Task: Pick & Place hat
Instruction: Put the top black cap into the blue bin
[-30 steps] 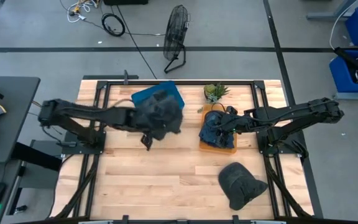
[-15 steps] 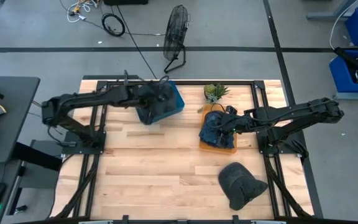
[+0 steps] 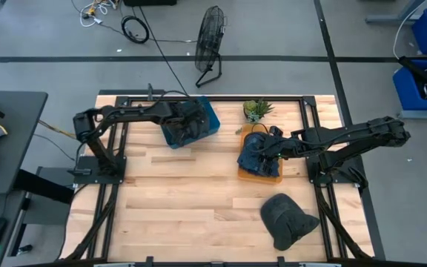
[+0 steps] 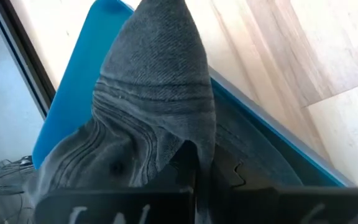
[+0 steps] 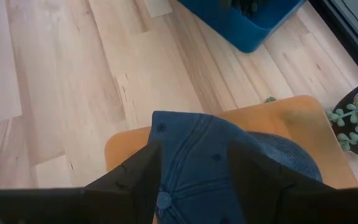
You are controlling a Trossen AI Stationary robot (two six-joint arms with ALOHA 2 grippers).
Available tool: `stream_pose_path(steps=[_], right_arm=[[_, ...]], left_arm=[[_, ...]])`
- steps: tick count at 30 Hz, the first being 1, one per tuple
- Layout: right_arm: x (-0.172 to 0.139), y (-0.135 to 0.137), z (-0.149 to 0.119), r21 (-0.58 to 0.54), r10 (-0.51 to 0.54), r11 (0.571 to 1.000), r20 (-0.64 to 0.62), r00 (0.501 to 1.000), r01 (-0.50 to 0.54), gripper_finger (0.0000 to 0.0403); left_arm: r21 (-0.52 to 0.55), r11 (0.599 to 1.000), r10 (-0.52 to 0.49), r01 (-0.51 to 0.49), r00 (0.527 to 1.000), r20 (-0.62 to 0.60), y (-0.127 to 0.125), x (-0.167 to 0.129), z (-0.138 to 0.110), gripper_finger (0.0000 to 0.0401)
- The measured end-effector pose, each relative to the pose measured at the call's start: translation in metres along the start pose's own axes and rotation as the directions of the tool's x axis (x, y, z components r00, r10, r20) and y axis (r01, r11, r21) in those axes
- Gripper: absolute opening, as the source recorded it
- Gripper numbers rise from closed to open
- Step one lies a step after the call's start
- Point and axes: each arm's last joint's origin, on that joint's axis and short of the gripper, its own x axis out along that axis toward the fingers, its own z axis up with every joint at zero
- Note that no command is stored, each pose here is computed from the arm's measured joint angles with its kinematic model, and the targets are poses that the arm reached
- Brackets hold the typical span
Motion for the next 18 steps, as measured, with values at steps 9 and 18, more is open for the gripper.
stream_pose_path(steps=[9, 18], right_arm=[[0.0000, 0.0000, 0.0000, 0.000, 0.000, 1.000, 0.000, 1.000, 0.000, 0.0188], [0.0000, 0.0000, 0.0000, 0.000, 0.000, 1.000, 0.000, 1.000, 0.000, 0.0187]], left_arm=[[-0.150, 0.986, 0.068, -0.071, 0.997, -0.023, 0.0046, -0.0039, -0.0003, 0.0012], [-0.304, 0.950, 0.064, -0.074, 0.997, -0.043, 0.0061, -0.0058, -0.0053, 0.0012]])
